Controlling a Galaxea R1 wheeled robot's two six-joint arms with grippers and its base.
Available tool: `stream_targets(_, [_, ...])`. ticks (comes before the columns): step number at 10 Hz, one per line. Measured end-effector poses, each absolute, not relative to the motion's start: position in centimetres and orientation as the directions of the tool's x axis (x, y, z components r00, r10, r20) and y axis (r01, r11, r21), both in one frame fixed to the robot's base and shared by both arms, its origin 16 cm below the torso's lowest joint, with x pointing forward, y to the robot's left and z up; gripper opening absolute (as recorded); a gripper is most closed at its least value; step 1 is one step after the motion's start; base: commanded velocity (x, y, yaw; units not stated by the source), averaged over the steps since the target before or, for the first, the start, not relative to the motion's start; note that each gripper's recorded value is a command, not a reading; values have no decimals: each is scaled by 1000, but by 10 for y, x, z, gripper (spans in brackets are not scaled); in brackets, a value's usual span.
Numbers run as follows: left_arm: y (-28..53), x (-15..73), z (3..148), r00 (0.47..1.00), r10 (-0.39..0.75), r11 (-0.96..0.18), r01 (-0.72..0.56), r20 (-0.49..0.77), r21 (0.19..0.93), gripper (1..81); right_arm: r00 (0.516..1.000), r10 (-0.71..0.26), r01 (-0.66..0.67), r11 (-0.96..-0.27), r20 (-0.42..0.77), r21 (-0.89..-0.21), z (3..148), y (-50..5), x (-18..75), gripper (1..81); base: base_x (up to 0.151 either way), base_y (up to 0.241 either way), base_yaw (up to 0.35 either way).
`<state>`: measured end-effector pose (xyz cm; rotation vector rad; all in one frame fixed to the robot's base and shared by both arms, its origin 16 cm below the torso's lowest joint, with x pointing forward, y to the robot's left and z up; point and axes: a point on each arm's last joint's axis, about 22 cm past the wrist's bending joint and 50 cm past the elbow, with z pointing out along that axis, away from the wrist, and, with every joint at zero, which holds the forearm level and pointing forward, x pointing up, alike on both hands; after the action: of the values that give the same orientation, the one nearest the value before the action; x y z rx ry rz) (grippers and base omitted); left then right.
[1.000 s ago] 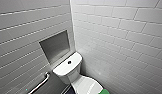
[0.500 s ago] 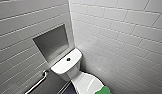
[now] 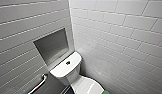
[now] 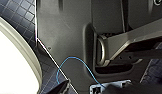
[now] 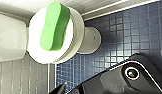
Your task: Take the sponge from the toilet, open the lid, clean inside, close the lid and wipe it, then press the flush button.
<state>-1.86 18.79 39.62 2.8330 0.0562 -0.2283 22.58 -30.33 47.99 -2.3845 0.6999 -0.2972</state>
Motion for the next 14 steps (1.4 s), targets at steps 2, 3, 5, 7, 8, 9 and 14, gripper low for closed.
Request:
stream_targets(2, [186,3,387,991,15,-954,55,-135,294,811,834,-548,-378,-656,68,-653,477,-292,267,811,0,0,0])
stream_targets(3, [186,11,382,992,15,-954,51,-124,295,811,837,-541,-361,-662,85,-657,475,-290,289,811,0,0,0])
stream_targets(5, [186,25,373,994,15,-954,46,-107,296,811,837,-533,-329,-672,125,-663,467,-283,336,811,0,0,0])
stream_targets(7, [185,40,363,996,15,-954,41,-87,297,811,842,-522,-320,-686,134,-654,452,-272,355,811,0,0,0])
stream_targets(8, [185,39,359,995,16,-954,44,-95,297,811,846,-518,-333,-702,130,-630,438,-279,349,811,0,0,0])
stream_targets(9, [185,31,355,993,15,-954,50,-120,297,811,850,-515,-354,-716,114,-602,421,-287,339,811,0,0,0])
stream_targets(14, [186,40,328,990,16,-954,58,-143,294,811,849,-522,-379,-713,86,-590,381,-282,351,811,0,0,0])
